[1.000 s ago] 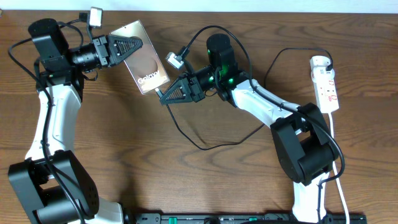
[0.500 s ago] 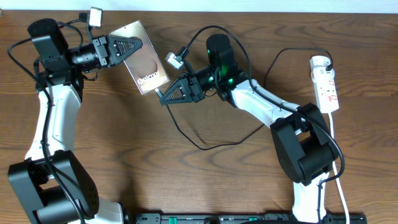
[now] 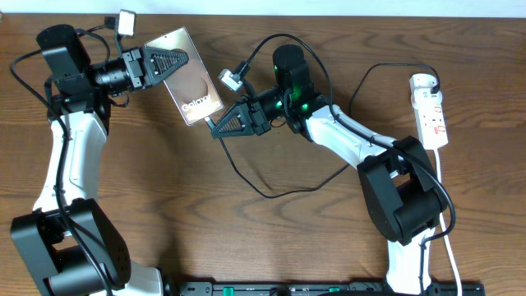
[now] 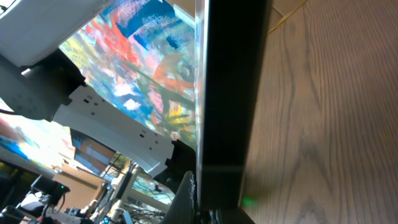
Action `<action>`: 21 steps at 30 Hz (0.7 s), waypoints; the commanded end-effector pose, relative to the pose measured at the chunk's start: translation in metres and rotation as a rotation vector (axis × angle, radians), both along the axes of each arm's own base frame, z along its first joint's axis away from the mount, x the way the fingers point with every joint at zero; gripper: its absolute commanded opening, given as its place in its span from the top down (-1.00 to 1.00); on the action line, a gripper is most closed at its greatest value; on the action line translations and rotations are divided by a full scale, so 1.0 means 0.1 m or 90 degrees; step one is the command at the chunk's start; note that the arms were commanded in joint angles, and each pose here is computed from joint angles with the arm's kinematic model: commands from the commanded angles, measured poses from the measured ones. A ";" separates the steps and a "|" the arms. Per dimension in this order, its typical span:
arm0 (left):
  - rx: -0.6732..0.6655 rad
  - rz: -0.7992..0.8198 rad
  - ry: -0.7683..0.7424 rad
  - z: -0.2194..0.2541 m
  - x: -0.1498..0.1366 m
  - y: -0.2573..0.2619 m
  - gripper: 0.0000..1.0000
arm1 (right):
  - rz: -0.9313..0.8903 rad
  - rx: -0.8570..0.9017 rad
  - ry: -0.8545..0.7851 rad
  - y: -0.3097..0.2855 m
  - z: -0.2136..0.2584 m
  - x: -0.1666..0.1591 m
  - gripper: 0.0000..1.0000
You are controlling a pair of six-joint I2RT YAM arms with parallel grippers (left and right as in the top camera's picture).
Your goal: Plug charger to phone and switch on socket
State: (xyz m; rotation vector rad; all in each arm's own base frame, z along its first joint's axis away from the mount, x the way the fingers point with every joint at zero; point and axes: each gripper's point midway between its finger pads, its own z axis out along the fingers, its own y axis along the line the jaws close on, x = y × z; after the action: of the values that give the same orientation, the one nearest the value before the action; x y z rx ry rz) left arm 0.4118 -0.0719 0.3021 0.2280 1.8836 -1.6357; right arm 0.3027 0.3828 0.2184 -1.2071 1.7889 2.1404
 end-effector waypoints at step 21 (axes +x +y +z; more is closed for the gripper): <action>0.002 -0.026 -0.012 0.04 -0.06 -0.14 0.85 | 0.002 0.026 -0.043 -0.01 0.17 -0.03 0.98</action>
State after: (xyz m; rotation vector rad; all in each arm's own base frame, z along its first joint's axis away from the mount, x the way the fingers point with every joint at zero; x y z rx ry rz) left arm 0.4127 -0.0738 0.3009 0.2201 1.8896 -1.6343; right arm 0.3028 0.3829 0.2194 -1.2168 1.7735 2.1328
